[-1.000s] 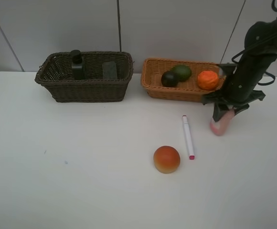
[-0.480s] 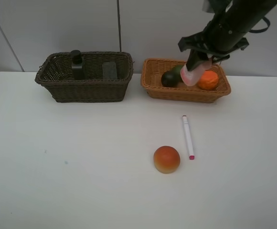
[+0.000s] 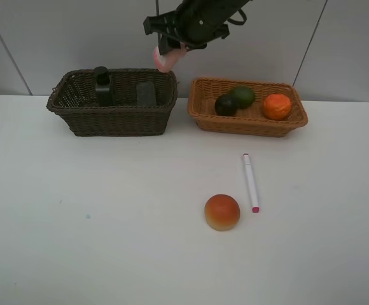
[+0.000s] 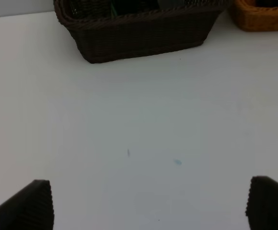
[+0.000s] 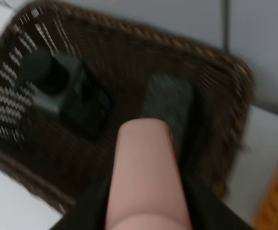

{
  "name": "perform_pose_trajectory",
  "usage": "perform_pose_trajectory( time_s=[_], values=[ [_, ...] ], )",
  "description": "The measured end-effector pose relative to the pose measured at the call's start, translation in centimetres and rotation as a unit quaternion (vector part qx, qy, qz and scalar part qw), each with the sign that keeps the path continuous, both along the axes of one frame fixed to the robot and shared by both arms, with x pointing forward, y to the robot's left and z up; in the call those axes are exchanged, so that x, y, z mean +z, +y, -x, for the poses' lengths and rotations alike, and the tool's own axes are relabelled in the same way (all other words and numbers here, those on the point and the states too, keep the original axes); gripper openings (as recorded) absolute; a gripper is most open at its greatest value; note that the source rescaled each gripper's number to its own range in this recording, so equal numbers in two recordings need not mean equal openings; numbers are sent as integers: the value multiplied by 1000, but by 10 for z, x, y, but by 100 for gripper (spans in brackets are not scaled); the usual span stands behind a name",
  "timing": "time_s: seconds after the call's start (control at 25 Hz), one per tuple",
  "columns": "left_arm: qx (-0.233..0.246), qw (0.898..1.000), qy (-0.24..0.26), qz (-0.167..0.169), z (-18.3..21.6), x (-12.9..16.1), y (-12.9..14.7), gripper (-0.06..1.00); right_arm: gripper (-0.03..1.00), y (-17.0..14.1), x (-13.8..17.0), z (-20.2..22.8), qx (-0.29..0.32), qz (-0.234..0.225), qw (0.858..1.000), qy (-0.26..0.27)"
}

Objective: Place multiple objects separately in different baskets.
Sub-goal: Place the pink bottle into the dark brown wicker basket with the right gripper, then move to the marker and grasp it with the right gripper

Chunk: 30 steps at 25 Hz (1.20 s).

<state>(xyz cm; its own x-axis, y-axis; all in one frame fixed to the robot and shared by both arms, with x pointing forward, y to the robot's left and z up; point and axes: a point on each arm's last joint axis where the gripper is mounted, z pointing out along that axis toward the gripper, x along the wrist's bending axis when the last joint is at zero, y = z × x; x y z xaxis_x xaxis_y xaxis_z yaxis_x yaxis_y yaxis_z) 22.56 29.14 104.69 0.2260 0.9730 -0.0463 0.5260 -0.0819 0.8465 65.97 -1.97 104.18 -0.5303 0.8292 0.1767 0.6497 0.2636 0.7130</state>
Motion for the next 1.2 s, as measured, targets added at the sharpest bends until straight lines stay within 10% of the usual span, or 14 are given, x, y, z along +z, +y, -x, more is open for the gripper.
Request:
perform_pose_trajectory(
  time_s=[0.52,0.8,1.2],
  values=[
    [0,1000,0,0,0,0,0,98,23,52,-80,-31,-11,-68,998,6],
    [0,1000,0,0,0,0,0,98,92,52,-79,-31,-11,-68,998,7],
    [0,1000,0,0,0,0,0,98,100,29,5,1,24,0,999,22]
  ],
)
